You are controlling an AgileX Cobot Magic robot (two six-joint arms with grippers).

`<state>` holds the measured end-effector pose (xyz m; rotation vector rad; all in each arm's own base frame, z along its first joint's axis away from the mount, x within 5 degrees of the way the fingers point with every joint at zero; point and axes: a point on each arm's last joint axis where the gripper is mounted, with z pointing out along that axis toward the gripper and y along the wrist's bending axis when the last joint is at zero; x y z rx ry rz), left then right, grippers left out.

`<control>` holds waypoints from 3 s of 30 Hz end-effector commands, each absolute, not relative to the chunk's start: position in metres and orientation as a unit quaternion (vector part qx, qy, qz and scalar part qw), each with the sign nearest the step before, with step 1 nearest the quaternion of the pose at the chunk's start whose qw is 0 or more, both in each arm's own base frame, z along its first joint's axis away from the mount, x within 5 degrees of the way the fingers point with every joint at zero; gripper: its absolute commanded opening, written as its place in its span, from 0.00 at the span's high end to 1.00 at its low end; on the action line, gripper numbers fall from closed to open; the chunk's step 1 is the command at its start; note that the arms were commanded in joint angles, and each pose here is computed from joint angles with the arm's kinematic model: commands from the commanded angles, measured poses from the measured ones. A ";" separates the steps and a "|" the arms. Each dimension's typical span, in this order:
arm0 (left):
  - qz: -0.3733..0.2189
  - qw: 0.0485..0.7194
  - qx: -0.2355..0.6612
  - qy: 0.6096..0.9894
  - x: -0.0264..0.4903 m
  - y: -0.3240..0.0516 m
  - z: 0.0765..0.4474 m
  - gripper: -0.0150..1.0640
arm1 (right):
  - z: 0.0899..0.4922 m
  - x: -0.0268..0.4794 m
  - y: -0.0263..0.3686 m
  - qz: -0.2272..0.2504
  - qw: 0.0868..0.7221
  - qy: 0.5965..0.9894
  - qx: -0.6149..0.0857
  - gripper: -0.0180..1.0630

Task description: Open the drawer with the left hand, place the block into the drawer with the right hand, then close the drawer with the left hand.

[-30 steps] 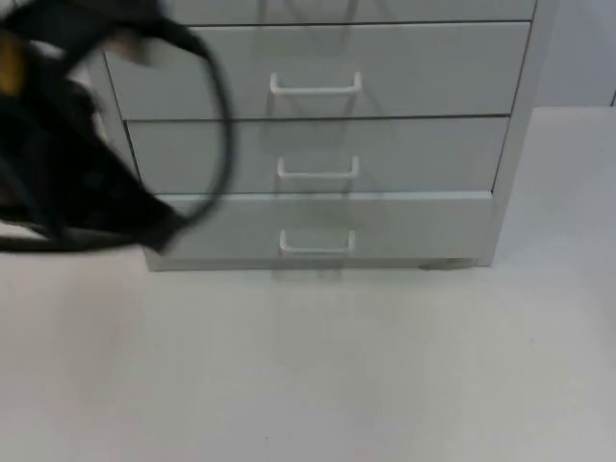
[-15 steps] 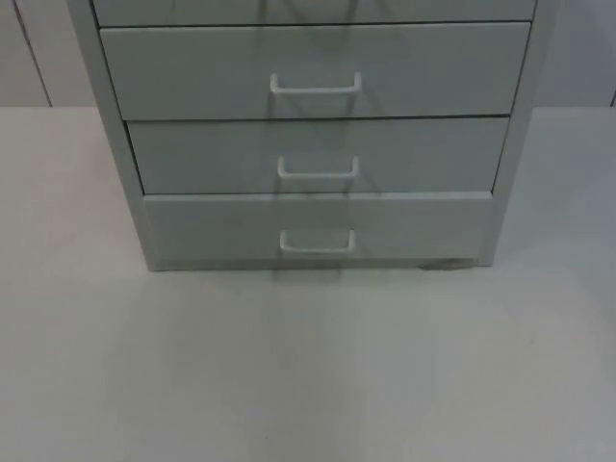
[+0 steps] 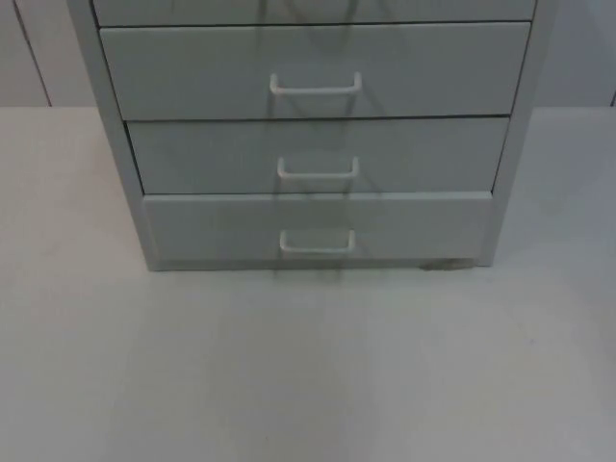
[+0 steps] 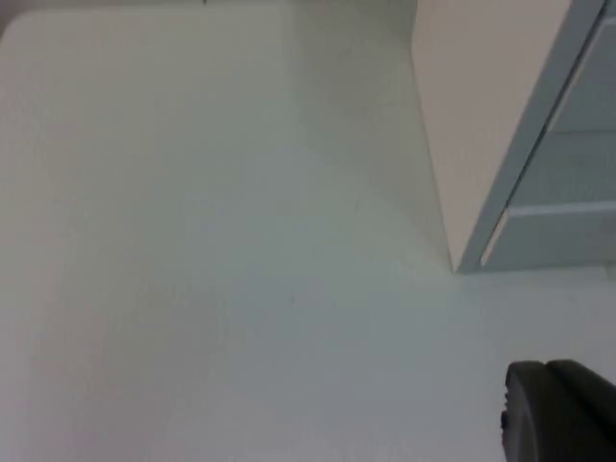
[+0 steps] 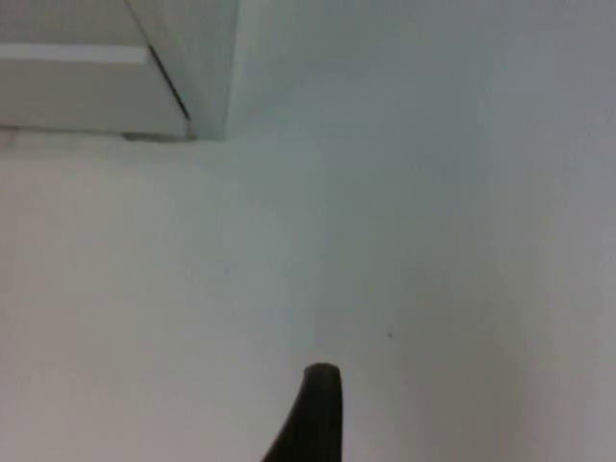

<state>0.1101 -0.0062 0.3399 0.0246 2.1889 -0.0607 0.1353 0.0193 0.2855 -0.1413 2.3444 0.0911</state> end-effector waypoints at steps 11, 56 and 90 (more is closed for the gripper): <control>-0.017 0.585 0.013 0.811 0.023 -0.002 0.358 0.99 | 0.329 0.053 0.018 0.075 0.559 0.819 -0.102 0.28; -0.039 0.520 0.040 0.852 -0.006 -0.007 0.278 0.99 | 0.280 -0.008 -0.001 0.029 0.519 0.852 -0.059 0.28; -0.020 0.512 0.023 0.858 -0.005 -0.002 0.274 0.01 | 0.280 -0.008 -0.001 0.029 0.519 0.852 -0.060 0.01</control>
